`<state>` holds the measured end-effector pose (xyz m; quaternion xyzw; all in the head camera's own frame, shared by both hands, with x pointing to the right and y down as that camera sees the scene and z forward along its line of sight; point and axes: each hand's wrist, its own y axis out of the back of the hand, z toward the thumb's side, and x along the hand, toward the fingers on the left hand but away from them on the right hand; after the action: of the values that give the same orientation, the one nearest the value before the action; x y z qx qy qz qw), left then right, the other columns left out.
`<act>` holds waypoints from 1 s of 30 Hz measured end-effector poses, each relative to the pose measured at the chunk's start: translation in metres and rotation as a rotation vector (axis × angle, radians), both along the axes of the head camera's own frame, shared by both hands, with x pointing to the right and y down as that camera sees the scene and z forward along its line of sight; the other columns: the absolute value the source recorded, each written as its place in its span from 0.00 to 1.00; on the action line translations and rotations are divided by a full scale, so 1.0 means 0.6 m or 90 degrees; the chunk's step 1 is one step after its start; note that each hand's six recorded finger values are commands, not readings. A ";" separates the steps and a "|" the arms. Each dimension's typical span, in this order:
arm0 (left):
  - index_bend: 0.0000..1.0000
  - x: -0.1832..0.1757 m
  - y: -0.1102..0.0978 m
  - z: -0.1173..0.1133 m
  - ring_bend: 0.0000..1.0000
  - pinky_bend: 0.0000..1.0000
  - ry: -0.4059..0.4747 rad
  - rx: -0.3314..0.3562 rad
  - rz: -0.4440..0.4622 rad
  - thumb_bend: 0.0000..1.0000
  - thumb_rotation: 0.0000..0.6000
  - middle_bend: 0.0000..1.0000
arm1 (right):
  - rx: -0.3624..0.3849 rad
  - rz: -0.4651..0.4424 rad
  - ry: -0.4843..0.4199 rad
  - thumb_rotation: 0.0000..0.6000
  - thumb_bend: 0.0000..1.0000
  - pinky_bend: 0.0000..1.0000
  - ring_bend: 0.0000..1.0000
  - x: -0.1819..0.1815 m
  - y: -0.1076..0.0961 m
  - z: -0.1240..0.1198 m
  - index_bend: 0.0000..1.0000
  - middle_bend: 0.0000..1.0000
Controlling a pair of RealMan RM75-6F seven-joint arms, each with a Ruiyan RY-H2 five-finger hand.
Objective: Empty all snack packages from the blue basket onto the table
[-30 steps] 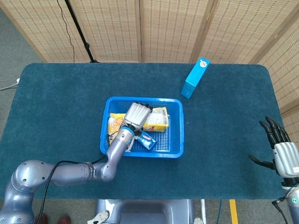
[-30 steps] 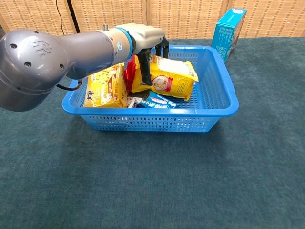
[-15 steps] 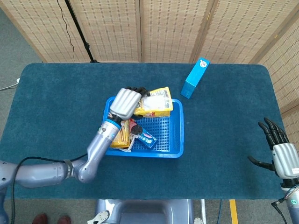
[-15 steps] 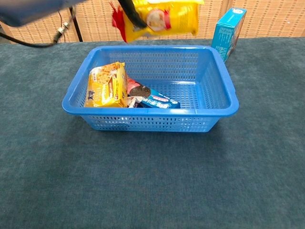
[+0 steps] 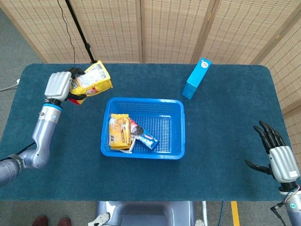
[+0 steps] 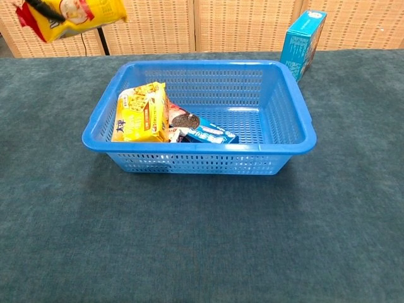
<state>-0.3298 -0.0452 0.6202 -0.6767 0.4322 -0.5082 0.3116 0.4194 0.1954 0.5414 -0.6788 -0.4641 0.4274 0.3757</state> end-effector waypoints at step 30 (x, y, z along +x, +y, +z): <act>0.00 0.161 0.176 -0.009 0.00 0.00 0.037 -0.126 0.371 0.00 1.00 0.00 | -0.017 0.012 0.020 1.00 0.00 0.10 0.00 0.003 0.000 0.011 0.00 0.00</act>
<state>-0.2334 0.0605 0.6149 -0.8135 0.1769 -0.4175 0.3642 0.4211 0.1956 0.5478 -0.6724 -0.4591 0.4476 0.3698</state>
